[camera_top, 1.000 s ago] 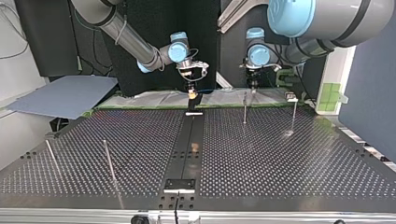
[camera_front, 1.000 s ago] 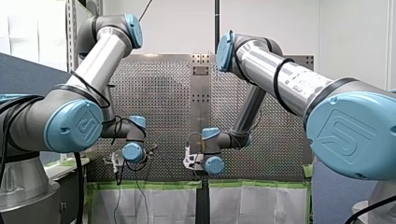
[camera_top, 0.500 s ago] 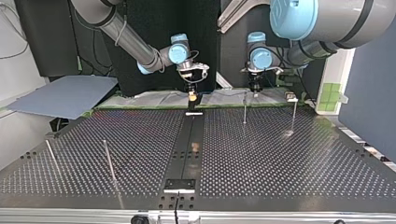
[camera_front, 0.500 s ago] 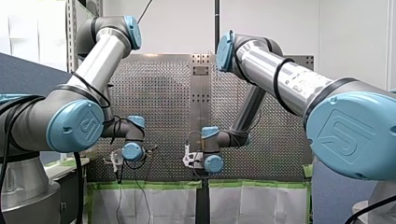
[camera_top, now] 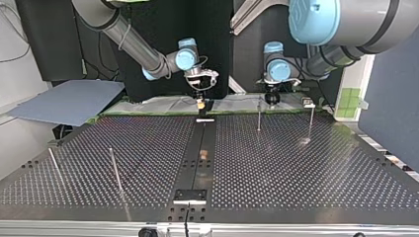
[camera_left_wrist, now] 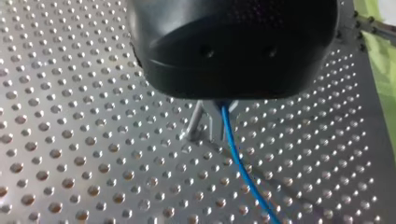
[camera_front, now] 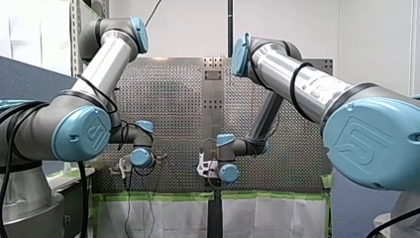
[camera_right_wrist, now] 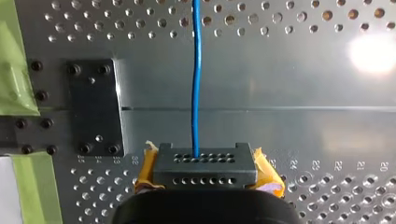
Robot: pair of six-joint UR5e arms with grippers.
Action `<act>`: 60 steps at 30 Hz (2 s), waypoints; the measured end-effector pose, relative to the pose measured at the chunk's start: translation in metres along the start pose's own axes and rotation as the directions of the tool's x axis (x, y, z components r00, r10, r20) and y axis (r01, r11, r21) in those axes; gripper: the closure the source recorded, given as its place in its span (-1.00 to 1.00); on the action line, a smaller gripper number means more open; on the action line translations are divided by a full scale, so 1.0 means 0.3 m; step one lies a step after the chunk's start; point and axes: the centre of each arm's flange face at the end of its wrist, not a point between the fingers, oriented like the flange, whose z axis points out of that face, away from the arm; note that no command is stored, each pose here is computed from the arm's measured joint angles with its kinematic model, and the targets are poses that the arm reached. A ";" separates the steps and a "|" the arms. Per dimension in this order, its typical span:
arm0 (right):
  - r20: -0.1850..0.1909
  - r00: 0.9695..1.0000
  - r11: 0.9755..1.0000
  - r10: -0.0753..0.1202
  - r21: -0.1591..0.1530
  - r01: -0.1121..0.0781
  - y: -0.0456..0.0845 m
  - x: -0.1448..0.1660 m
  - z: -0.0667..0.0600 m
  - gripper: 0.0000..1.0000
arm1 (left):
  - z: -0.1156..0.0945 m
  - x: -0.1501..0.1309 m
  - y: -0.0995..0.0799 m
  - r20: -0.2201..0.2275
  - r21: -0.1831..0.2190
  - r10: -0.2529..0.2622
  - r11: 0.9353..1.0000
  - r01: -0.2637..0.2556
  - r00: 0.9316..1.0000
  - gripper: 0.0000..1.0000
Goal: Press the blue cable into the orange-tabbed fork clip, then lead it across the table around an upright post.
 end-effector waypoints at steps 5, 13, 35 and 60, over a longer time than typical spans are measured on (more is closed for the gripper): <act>-0.007 1.000 1.000 0.002 -0.012 -0.003 0.029 0.014 0.021 1.00 | 0.028 -0.020 0.012 -0.001 -0.002 -0.003 1.000 0.003 1.000 1.00; -0.031 0.999 0.999 0.008 -0.033 -0.009 0.079 0.059 0.076 1.00 | 0.060 -0.045 0.024 0.003 -0.001 -0.007 1.000 0.007 1.000 1.00; -0.053 0.999 0.998 0.006 -0.056 -0.009 0.133 0.114 0.137 1.00 | 0.081 -0.059 0.047 0.011 0.015 0.036 0.999 -0.036 0.999 -1.00; -0.045 0.999 0.997 0.001 -0.073 -0.004 0.175 0.115 0.145 1.00 | -0.131 0.052 0.084 -0.179 0.025 0.054 0.998 -0.050 0.982 -1.00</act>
